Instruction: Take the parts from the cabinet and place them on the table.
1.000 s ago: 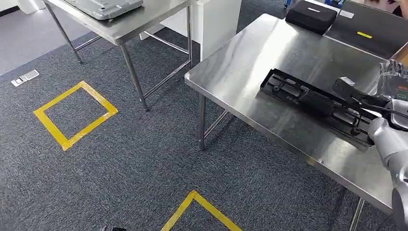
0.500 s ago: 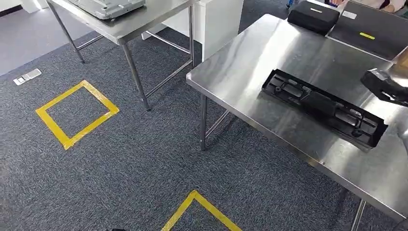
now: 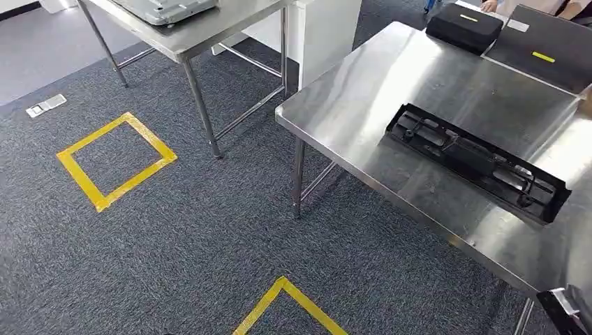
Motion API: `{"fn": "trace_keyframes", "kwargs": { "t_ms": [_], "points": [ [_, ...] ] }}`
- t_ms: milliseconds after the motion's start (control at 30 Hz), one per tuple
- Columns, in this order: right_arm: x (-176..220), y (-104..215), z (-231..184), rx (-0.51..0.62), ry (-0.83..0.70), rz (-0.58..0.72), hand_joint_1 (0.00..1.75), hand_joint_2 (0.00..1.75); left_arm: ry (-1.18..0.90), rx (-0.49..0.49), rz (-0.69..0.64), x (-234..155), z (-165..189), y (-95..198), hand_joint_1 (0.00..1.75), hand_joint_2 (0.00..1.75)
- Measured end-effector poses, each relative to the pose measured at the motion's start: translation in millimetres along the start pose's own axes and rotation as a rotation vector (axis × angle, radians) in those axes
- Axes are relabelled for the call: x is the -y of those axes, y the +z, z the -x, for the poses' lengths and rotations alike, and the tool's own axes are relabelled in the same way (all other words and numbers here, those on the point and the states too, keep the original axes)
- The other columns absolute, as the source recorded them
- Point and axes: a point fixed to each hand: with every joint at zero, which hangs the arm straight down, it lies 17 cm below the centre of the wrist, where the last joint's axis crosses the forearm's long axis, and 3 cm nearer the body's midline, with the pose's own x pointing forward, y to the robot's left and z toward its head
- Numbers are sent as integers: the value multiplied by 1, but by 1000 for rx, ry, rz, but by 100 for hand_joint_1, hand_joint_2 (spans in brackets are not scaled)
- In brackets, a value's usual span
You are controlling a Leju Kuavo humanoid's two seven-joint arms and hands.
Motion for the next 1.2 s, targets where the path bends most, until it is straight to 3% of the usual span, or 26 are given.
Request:
{"fn": "trace_keyframes", "kwargs": {
  "t_ms": [200,333,467,567,667,800,833,1000,1167,1200],
  "points": [
    [-2,82,-16,7,2,-17,0,0,3,-4,-2,0,1,0,0,0],
    [-25,132,-31,16,10,-112,0,0,6,-11,-11,-2,2,0,0,0],
    [-60,173,-35,-63,6,-245,0,0,6,-12,-11,-2,2,0,0,0],
    [-106,216,-21,-265,-29,-391,0,0,13,-7,26,4,0,-1,0,0],
    [-164,279,-22,-512,-150,-572,0,0,-1,-10,44,2,2,-4,0,0],
    [-201,331,-50,-620,-262,-736,0,0,-18,-9,40,-4,4,-8,0,0],
    [-206,337,-56,-627,-282,-759,0,175,-20,-8,39,-6,4,-9,0,0],
    [-223,363,-79,-693,-360,-870,0,175,-28,-6,34,-10,6,-11,0,0],
    [-236,416,-106,-814,-361,-1106,0,175,-45,-33,28,-19,14,-14,0,0],
    [-237,424,-113,-825,-361,-1136,0,0,-51,-37,27,-21,16,-15,0,0]
  ]
}}
